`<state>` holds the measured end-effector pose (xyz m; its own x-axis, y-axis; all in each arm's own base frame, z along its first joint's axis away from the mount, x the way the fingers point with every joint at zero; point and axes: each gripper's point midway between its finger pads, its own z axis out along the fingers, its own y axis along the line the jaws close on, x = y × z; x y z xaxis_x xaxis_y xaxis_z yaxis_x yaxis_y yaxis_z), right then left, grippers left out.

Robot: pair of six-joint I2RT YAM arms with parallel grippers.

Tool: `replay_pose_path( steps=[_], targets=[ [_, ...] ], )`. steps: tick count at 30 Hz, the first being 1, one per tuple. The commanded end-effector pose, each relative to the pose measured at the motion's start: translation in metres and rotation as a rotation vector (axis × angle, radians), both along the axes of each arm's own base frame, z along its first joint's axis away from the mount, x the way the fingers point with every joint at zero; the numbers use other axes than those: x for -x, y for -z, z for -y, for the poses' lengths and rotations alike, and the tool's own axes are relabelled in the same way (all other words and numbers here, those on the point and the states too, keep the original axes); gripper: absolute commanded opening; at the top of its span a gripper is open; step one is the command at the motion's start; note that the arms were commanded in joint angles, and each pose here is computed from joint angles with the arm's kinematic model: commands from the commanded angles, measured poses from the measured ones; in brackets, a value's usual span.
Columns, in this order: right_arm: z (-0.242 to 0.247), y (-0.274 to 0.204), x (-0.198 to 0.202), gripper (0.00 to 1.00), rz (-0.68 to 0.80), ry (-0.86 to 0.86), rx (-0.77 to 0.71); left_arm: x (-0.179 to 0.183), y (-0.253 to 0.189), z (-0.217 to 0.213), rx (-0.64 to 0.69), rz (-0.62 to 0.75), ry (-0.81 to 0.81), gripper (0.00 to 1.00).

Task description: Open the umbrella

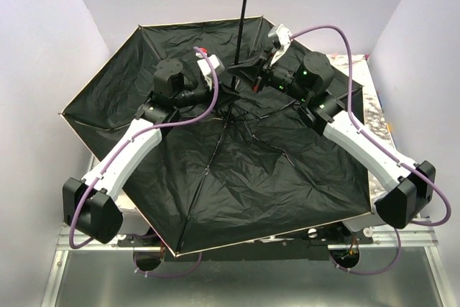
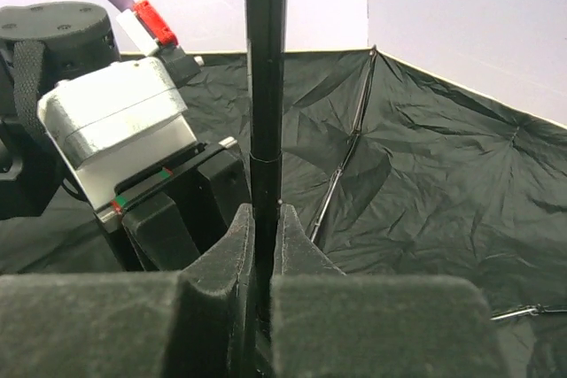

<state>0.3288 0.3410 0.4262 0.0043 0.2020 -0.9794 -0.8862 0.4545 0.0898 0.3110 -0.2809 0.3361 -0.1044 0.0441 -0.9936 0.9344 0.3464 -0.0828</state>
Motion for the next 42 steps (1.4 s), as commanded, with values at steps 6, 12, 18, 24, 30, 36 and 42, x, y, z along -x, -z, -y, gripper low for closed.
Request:
replay_pose_path(
  steps=[6, 12, 18, 24, 30, 36, 42],
  targets=[
    [0.01, 0.018, -0.008, 0.0, 0.15, 0.055, 0.135, 0.022, -0.029, -0.037, -0.162, 0.261, -0.032, 0.59],
    [0.012, 0.03, -0.014, 0.0, 0.243, 0.059, 0.268, 0.036, -0.062, -0.071, -0.367, 0.68, -0.059, 0.76],
    [0.009, 0.035, -0.012, 0.0, 0.285, 0.034, 0.273, 0.035, -0.119, -0.081, -0.35, 1.003, -0.169, 0.71],
    [-0.004, 0.053, -0.011, 0.0, 0.236, -0.061, 0.356, 0.034, -0.104, -0.072, -0.815, 1.595, -0.026, 0.74],
    [-0.006, 0.078, -0.015, 0.0, 0.163, -0.102, 0.467, -0.003, -0.127, -0.07, -1.141, 1.811, -0.09, 0.76],
    [-0.005, 0.084, -0.013, 0.0, 0.174, -0.141, 0.533, -0.024, -0.151, -0.071, -1.266, 1.86, -0.141, 0.76],
    [0.002, 0.092, -0.011, 0.0, 0.173, -0.14, 0.588, -0.046, -0.172, -0.083, -1.367, 1.827, -0.222, 0.56]
  ],
)
